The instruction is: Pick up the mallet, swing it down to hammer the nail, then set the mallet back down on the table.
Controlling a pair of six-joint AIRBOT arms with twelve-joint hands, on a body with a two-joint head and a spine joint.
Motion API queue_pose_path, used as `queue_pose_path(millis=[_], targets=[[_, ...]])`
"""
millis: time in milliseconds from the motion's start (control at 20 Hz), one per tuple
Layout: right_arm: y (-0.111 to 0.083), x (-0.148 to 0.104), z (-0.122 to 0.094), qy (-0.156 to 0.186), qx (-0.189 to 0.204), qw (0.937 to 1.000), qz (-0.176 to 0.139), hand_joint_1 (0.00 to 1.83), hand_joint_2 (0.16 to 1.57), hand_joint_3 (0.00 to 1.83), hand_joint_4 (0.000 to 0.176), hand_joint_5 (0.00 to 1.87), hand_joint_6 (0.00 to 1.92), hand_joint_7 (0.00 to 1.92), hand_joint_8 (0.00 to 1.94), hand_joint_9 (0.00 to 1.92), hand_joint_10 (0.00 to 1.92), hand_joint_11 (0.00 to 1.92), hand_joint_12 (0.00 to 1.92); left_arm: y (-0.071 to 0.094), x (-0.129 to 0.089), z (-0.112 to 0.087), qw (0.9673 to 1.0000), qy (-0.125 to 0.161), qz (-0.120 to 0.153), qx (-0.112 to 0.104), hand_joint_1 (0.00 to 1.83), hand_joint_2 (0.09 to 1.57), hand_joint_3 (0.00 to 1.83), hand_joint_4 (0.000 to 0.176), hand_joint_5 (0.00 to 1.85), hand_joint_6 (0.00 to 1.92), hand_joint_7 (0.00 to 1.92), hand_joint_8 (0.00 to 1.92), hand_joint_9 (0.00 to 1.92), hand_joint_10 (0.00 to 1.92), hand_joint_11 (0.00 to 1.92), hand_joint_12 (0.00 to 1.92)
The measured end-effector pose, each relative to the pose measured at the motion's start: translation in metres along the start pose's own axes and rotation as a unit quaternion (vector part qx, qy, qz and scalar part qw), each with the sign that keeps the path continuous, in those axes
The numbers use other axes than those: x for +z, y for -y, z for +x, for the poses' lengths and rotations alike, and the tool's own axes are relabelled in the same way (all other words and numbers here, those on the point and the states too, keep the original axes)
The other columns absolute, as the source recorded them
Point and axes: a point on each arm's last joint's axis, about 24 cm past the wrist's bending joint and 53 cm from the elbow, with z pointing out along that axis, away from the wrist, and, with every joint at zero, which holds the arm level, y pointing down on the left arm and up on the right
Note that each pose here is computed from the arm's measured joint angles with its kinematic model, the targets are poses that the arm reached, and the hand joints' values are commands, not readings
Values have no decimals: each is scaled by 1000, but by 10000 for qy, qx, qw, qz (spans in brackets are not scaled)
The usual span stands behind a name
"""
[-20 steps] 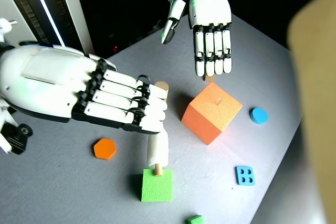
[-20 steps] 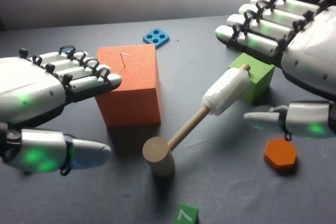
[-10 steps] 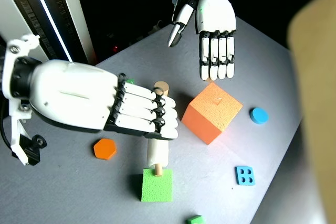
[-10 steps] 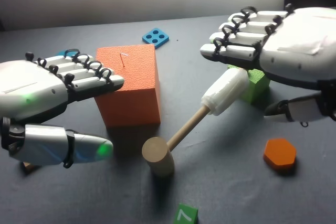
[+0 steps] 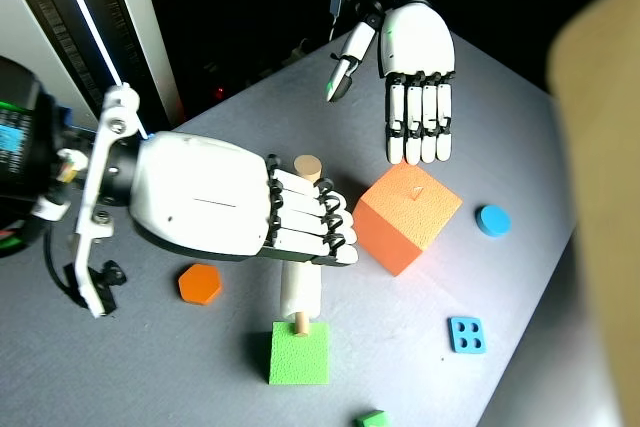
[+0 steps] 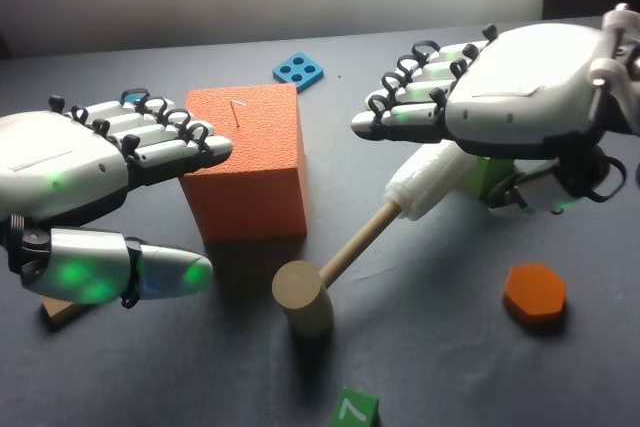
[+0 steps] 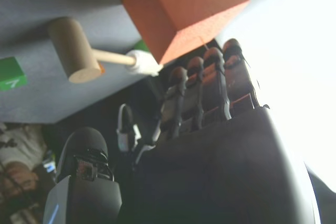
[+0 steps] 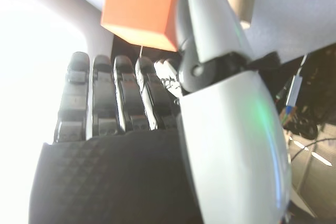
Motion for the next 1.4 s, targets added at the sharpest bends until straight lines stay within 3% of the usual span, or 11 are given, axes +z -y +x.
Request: queue_pose_path(millis=[150, 250, 500, 600, 700, 800, 900, 1400], targets=[[10, 7, -5, 27, 208, 9997, 84, 1275, 1039, 2, 0, 82, 5, 64, 2, 26, 1, 0, 300, -2, 3, 0, 10000, 17, -2, -35, 0, 1184, 5, 0, 72, 0, 66, 0, 41, 0, 12, 12], [15, 11, -10, 81, 374, 9992, 122, 1266, 1046, 4, 0, 70, 2, 55, 0, 23, 0, 0, 255, -1, 5, 3, 10000, -10, 28, -44, 0, 1186, 5, 0, 71, 1, 63, 1, 42, 2, 13, 14], [12, 20, 0, -204, 783, 9967, 82, 1259, 1050, 2, 0, 79, 8, 54, 6, 19, 2, 0, 199, -3, 8, 3, 10000, -7, 32, -39, 0, 1187, 2, 0, 88, 5, 89, 8, 57, 5, 23, 21], [12, 22, 3, -254, 785, 9965, 122, 1259, 1050, 2, 0, 79, 8, 54, 6, 19, 2, 0, 199, -4, 9, 3, 10000, -5, 23, -32, 0, 1187, 2, 0, 88, 5, 89, 8, 57, 5, 23, 21], [24, 26, 8, -327, 831, 9949, 462, 1238, 1031, 0, 0, 88, 4, 72, 4, 52, 9, 0, 359, -6, 11, 5, 10000, -24, 2, -49, 0, 1198, 6, 0, 106, 10, 100, 10, 70, 9, 33, 28], [36, 25, 11, -365, 708, 9942, 727, 1236, 1033, 0, 0, 80, 1, 66, 1, 43, 4, 0, 355, -8, 14, 6, 10000, -35, 4, -38, 0, 1195, 3, 0, 88, 9, 88, 12, 62, 10, 25, 24], [37, 27, 8, -319, 682, 9945, 727, 1227, 995, 0, 0, 149, 4, 135, 3, 122, 9, 0, 537, -10, 15, 5, 10000, -27, -9, -36, 0, 1198, 4, 0, 86, 7, 90, 11, 58, 7, 25, 26], [40, 52, 20, -479, 517, 9946, 755, 1236, 988, 0, 0, 157, 1, 142, 2, 129, 1, 0, 556, -13, 14, 10, 9999, -71, -42, -65, 0, 1200, 2, 0, 114, 7, 111, 6, 76, 4, 37, 47]])
